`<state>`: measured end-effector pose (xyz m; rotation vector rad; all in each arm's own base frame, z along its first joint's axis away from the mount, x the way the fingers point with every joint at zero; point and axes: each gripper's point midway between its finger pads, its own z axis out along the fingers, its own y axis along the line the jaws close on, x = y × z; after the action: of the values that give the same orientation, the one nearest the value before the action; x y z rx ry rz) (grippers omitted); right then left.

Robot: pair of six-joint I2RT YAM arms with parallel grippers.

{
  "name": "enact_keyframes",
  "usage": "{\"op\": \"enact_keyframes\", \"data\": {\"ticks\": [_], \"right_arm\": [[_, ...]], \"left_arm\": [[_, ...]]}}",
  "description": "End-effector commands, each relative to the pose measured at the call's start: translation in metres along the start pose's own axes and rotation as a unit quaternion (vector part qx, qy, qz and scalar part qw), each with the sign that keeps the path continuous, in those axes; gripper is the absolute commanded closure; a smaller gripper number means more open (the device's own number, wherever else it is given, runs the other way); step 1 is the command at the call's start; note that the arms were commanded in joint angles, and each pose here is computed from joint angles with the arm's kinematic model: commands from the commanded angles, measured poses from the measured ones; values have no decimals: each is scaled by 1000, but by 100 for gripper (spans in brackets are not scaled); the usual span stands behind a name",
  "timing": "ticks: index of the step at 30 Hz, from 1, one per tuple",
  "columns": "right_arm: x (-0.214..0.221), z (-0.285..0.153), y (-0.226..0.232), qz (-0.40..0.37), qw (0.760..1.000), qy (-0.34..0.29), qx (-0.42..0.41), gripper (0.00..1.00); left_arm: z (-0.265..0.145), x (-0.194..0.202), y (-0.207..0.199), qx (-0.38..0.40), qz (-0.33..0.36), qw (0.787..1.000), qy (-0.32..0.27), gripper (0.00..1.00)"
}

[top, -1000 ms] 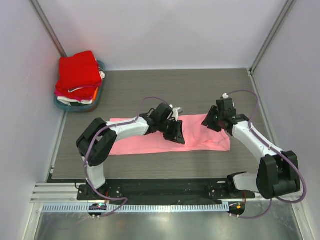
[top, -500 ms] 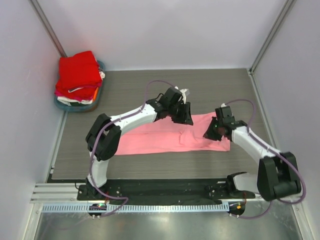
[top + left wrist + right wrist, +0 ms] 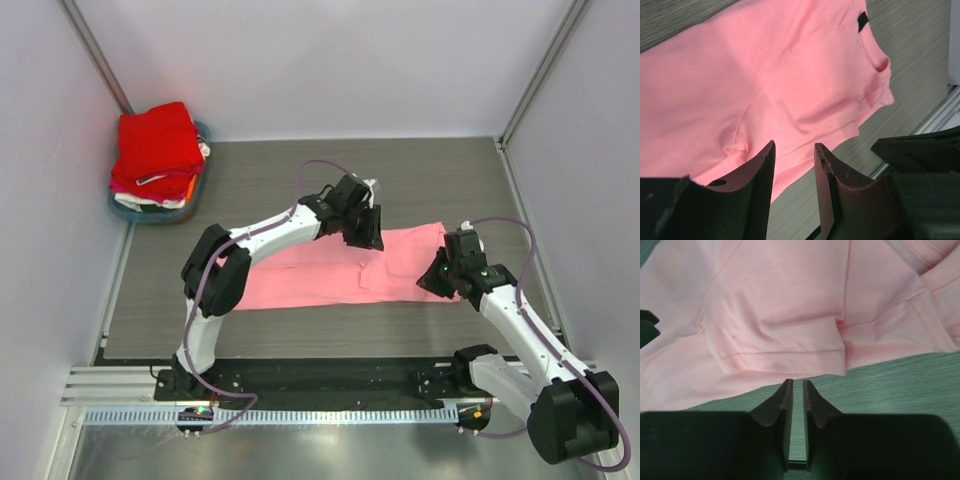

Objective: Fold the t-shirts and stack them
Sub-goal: Fold the tshirt

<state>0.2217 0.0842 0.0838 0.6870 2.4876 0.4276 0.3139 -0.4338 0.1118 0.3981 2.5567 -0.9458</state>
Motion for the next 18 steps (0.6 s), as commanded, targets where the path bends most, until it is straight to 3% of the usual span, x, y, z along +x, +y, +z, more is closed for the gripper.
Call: {"op": "enact_keyframes", "data": {"ticks": [1, 2, 6, 13, 18], "right_arm": [[-16, 5, 1, 24, 999, -37, 12, 87], [-18, 7, 1, 27, 999, -41, 14, 98], [-30, 13, 1, 27, 998, -57, 29, 99], [-47, 33, 10, 12, 997, -54, 50, 99], [-55, 45, 10, 0, 996, -49, 73, 99]], "left_arm": [[-53, -18, -11, -15, 22, 998, -53, 62], [-62, -19, -5, -28, 22, 997, -62, 62], [-105, -15, 13, -61, 15, 994, -91, 66], [-147, 7, 58, -117, -15, 987, -106, 96], [-162, 20, 91, -164, -31, 978, -122, 100]]}}
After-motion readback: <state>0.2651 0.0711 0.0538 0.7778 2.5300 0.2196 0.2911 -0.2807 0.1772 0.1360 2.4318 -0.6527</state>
